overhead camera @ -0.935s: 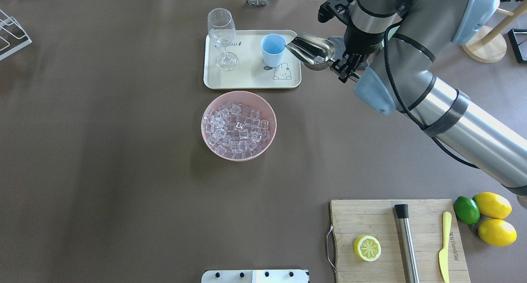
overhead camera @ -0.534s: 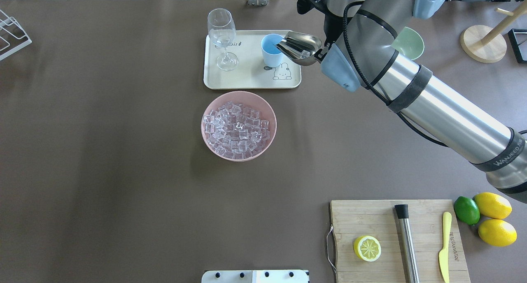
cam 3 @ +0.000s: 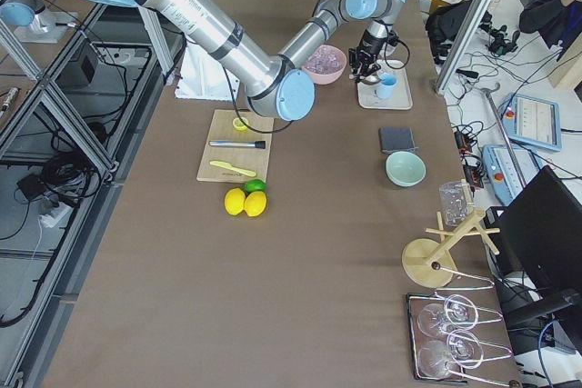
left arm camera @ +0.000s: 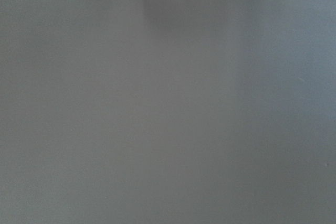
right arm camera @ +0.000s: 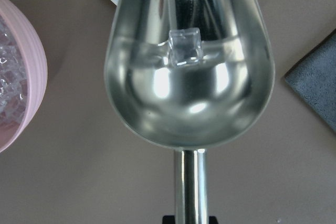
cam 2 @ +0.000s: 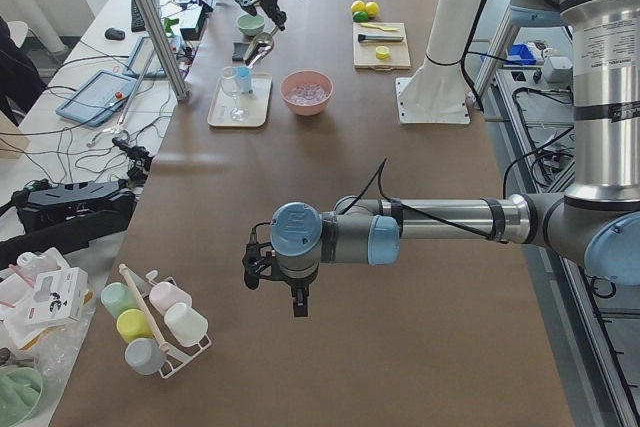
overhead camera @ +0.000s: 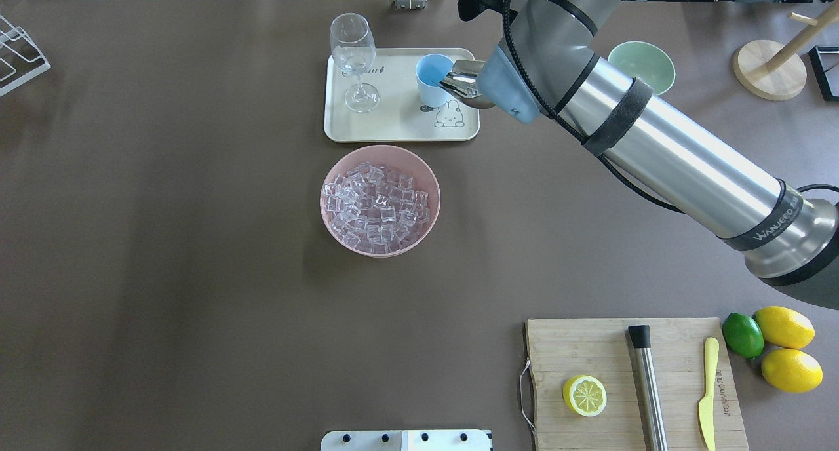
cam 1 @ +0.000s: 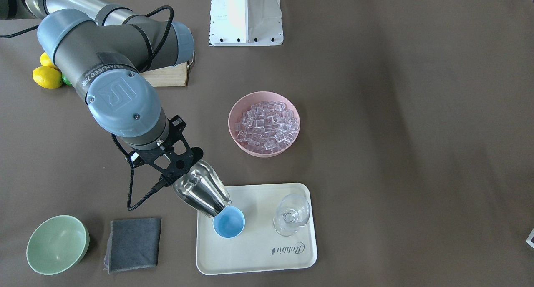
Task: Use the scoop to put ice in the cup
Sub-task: 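Tip the scoop over the blue cup to pour the ice in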
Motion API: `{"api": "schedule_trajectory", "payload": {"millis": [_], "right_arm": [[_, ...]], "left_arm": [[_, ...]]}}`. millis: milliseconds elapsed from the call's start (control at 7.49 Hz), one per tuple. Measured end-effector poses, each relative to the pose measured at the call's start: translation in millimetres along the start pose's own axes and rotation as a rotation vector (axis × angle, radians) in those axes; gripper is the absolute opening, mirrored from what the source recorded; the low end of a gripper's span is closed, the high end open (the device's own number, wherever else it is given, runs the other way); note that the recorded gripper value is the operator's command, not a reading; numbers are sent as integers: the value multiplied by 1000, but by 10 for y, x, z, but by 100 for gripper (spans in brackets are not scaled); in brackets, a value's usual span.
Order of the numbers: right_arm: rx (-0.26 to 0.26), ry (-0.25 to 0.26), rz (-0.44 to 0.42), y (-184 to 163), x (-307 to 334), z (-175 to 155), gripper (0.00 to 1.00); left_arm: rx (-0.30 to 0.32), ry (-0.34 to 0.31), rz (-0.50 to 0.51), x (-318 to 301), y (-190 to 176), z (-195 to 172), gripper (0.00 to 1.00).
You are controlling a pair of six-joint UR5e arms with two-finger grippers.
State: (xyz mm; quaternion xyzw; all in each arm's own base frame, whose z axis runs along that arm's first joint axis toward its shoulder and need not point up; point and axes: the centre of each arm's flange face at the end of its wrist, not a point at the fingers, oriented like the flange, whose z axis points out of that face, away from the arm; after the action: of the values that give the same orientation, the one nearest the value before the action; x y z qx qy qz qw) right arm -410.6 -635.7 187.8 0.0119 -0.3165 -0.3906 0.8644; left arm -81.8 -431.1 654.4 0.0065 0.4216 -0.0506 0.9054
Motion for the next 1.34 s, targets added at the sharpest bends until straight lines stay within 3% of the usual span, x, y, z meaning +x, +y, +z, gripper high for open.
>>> {"api": "schedule_trajectory", "payload": {"millis": [401, 1336], "right_arm": [[-37, -6, -12, -94, -52, -85, 0], [-29, -33, -43, -10, -63, -69, 0]], "left_arm": [[3, 3, -3, -11, 19, -14, 98], [7, 3, 3, 15, -14, -34, 98]]}}
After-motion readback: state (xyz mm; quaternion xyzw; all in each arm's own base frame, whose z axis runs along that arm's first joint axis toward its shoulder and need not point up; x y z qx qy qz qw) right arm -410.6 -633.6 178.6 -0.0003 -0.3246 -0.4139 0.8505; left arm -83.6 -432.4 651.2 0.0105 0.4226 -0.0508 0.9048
